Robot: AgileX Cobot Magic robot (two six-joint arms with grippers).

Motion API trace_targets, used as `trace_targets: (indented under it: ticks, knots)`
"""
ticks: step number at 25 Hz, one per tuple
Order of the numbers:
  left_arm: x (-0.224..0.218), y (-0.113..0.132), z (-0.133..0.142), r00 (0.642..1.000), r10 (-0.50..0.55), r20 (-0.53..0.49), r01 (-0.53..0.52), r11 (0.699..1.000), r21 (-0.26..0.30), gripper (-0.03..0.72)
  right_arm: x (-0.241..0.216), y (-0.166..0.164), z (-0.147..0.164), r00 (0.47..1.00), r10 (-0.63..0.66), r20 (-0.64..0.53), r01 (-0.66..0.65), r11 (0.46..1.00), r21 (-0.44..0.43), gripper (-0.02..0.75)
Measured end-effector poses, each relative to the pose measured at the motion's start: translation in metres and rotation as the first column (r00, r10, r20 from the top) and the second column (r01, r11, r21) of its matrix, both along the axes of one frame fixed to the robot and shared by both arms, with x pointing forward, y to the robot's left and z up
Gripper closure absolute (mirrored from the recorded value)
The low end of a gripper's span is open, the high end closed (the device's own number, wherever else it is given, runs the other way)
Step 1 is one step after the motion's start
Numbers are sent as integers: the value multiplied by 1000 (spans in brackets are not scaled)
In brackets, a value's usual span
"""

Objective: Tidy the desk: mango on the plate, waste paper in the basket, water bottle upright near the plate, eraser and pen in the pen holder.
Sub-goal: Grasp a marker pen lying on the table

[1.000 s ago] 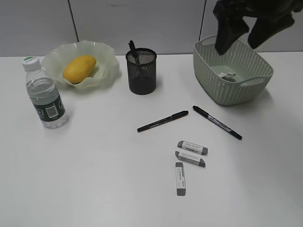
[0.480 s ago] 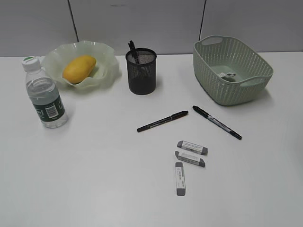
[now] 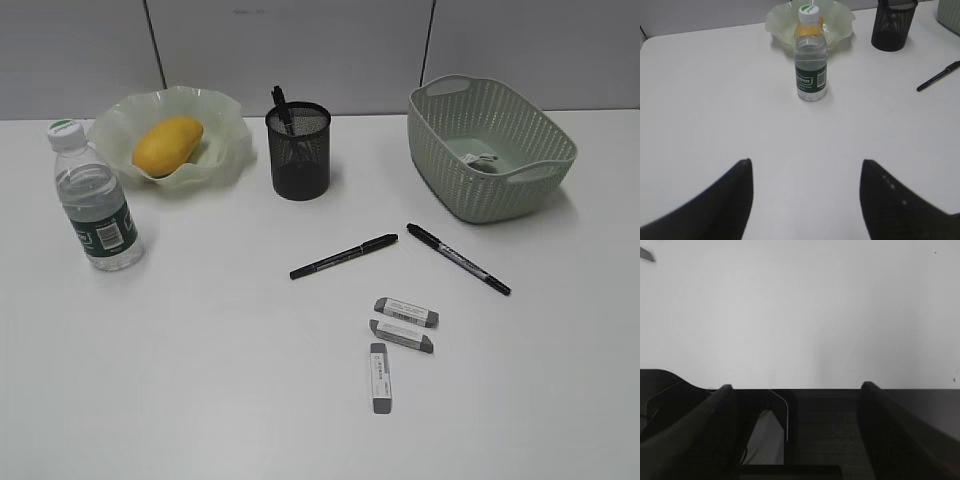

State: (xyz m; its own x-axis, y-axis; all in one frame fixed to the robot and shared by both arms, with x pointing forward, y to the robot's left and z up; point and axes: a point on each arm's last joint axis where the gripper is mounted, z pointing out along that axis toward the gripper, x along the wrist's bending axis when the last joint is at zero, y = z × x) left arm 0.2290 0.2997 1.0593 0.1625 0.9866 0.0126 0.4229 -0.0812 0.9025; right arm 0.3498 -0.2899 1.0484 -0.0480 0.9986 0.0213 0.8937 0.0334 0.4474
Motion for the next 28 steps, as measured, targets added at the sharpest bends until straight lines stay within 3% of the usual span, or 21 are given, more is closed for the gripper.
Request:
trace_targets:
  ticks: [5, 15, 28]
  knots:
    - [0, 0, 0, 1000, 0, 0, 0, 1000, 0, 180, -28, -2, -15, 998, -2, 58, 2, 1000, 7, 145]
    - [0, 0, 0, 1000, 0, 0, 0, 1000, 0, 180, -61, -4, -1, 959, -5, 285, -2, 1000, 23, 145]
    - [0, 0, 0, 1000, 0, -1, 0, 1000, 0, 180, -116, -8, 7, 797, -16, 604, -14, 999, 46, 145]
